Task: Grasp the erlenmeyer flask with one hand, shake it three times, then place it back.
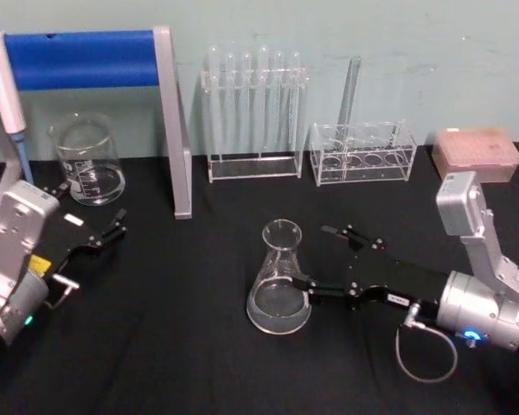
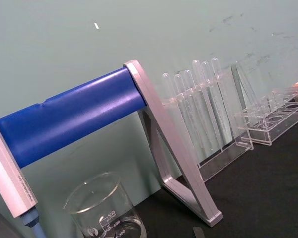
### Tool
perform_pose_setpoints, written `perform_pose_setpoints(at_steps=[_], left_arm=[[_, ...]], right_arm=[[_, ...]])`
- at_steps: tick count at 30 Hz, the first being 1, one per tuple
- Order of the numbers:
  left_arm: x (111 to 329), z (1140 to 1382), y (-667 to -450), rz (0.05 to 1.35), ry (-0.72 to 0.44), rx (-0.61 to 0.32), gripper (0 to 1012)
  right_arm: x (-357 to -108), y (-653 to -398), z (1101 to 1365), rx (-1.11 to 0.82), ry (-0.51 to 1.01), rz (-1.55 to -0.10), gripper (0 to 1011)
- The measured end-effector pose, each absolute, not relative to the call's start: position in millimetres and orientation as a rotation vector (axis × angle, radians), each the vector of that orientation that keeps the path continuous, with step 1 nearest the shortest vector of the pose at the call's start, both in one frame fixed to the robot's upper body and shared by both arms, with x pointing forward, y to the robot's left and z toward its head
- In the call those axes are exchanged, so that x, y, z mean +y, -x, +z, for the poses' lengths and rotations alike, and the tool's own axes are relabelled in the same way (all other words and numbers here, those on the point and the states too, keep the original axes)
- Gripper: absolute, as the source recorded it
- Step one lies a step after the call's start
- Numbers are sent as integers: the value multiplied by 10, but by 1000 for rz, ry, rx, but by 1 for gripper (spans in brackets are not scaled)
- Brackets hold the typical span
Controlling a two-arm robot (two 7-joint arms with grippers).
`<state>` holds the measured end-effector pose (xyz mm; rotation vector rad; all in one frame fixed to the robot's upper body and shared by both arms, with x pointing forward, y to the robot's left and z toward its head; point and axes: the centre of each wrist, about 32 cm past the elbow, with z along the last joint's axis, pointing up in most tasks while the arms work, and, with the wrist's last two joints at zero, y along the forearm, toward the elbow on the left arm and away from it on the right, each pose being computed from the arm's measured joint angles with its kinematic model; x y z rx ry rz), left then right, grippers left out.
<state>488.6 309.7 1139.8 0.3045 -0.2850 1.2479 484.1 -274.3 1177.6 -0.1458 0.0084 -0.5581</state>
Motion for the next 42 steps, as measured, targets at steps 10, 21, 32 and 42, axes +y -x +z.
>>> perform_pose_setpoints(at_steps=[10,21,32,42], left_arm=[[3097,11398,-4886,1248,-304,-285,1001],[3096,11398,-4886,1248,-304,-285,1001],[3097,11398,-4886,1248,-304,-285,1001],[3097,11398,-4886,1248,-304,-285,1001]], right_arm=[[-2639,-5002,11712,38,141,-535,1000],[-2546,-5195,11672,2,149,-511,1000],[-2511,-5264,11663,12,151,-494,1000],[-2519,-5267,11660,21,153,-492,1000]])
